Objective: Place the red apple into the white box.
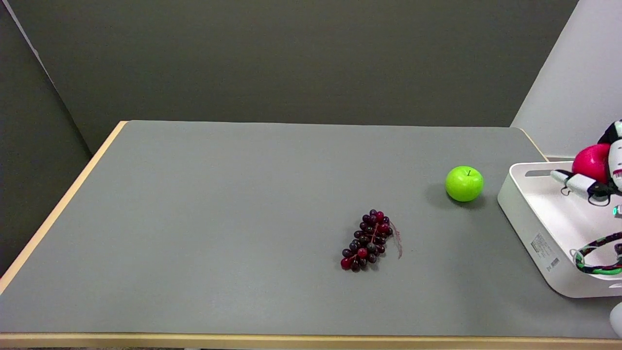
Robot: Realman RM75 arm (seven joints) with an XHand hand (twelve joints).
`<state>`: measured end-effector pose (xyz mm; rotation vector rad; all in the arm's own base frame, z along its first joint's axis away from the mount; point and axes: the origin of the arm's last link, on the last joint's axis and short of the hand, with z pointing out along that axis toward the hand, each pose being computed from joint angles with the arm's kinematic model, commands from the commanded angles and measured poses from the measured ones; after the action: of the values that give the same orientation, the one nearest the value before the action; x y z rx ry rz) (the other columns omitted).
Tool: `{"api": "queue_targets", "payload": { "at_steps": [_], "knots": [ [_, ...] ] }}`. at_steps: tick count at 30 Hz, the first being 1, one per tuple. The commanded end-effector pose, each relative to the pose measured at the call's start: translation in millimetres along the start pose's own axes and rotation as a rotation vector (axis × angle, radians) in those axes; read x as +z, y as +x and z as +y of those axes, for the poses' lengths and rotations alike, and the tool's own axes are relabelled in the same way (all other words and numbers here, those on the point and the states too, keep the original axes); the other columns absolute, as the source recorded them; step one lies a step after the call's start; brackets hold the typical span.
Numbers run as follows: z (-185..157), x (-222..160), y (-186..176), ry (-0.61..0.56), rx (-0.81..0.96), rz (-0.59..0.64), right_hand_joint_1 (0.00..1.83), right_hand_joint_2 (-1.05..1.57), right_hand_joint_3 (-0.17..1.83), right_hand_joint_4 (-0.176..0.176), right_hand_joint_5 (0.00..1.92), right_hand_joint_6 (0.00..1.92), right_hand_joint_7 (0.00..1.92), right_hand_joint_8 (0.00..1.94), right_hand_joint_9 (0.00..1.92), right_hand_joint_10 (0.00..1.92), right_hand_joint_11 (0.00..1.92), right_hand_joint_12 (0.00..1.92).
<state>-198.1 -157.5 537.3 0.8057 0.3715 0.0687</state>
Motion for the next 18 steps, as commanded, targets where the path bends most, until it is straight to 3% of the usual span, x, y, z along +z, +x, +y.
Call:
{"api": "queue_targets", "payload": {
  "at_steps": [1, 5, 7, 9, 11, 12, 13, 14, 15, 16, 18],
  "knots": [
    [-5.7, -13.6, -45.2, 0.005, 0.000, -0.153, 1.19, 1.11, 0.28, -0.128, 0.60, 1.50, 0.90, 1.31, 0.84, 1.32, 0.66, 1.62],
    [-19.4, -21.3, -52.3, 0.035, 0.010, -0.166, 1.20, 1.04, 0.41, -0.128, 0.62, 1.49, 0.92, 1.29, 0.82, 1.41, 0.63, 1.70],
    [-23.4, -24.4, -50.4, 0.033, 0.018, -0.149, 1.18, 1.13, 0.26, -0.116, 0.60, 1.50, 0.89, 1.32, 0.83, 1.31, 0.66, 1.62],
    [-24.1, -24.8, -47.3, 0.031, 0.022, -0.134, 1.18, 1.14, 0.24, -0.111, 0.60, 1.50, 0.88, 1.32, 0.82, 1.30, 0.64, 1.64],
    [-23.8, -25.0, -44.2, 0.026, 0.027, -0.122, 1.15, 1.19, 0.17, -0.053, 0.59, 1.57, 0.83, 1.31, 0.76, 1.26, 0.53, 1.73],
    [-22.9, -24.5, -42.3, 0.023, 0.029, -0.116, 1.03, 1.20, 0.20, 0.029, 0.58, 1.59, 0.77, 1.17, 0.71, 1.24, 0.47, 1.72],
    [-21.9, -24.5, -41.1, 0.021, 0.029, -0.113, 0.85, 1.20, 0.27, 0.136, 0.57, 1.61, 0.70, 0.95, 0.66, 1.21, 0.42, 1.67],
    [-22.1, -24.4, -40.4, 0.022, 0.030, -0.111, 0.77, 1.11, 0.43, 0.164, 0.53, 1.49, 0.63, 0.80, 0.60, 1.15, 0.38, 1.61],
    [-22.3, -23.5, -38.9, 0.025, 0.028, -0.106, 0.73, 0.90, 0.74, 0.138, 0.42, 1.22, 0.54, 0.64, 0.52, 1.06, 0.33, 1.50],
    [-22.8, -23.3, -38.0, 0.032, 0.023, -0.102, 0.70, 0.79, 0.92, 0.124, 0.36, 1.05, 0.48, 0.54, 0.45, 0.98, 0.29, 1.42],
    [-24.0, -22.4, -36.5, 0.040, 0.020, -0.096, 0.64, 0.78, 0.90, 0.123, 0.34, 0.97, 0.42, 0.47, 0.37, 0.88, 0.21, 1.32]
  ]
}}
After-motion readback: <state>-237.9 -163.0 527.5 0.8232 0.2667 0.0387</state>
